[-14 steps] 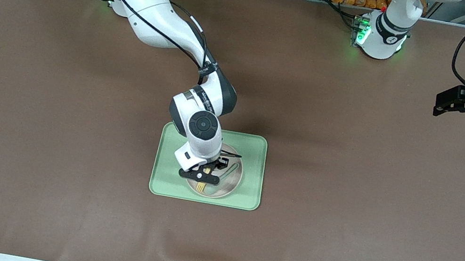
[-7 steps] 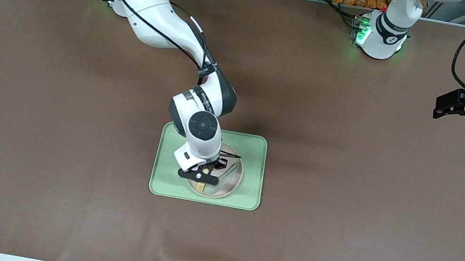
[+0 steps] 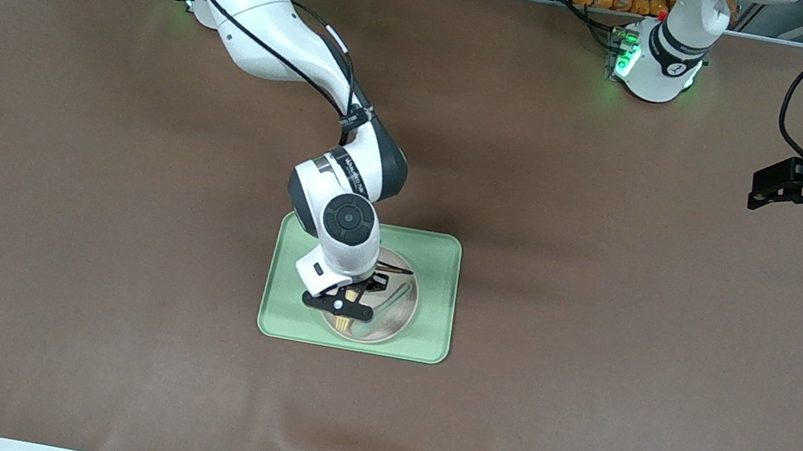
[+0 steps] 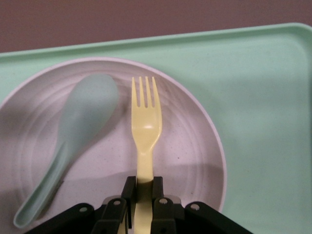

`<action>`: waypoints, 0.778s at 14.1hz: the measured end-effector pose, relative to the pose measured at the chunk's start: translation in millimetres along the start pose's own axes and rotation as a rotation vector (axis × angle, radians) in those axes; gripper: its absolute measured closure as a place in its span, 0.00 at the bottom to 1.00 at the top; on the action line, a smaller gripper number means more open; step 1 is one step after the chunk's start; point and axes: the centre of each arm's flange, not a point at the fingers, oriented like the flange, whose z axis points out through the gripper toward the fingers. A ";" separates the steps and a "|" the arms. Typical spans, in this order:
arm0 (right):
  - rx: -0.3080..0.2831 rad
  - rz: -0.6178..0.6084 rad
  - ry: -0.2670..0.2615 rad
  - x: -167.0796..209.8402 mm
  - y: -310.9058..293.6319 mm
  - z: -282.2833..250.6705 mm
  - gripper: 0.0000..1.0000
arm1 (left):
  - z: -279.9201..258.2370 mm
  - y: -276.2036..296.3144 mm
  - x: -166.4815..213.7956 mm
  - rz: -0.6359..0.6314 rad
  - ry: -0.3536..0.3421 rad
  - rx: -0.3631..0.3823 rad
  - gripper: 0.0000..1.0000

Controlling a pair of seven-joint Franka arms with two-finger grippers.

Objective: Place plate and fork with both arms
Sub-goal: 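Lower the right gripper and grasp the yellow fork, then lift the fork and place it on the tray beside the plate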

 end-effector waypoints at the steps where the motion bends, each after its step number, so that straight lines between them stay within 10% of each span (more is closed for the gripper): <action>1: -0.009 0.009 -0.011 -0.9 0.6 -1.1 0.83 | -0.1 0.1 0.2 0.000 0.002 0.000 0.00; 11: -0.025 -0.007 -0.047 33.8 51.5 -62.3 0.83 | 4.1 3.6 3.7 0.007 0.000 0.000 0.00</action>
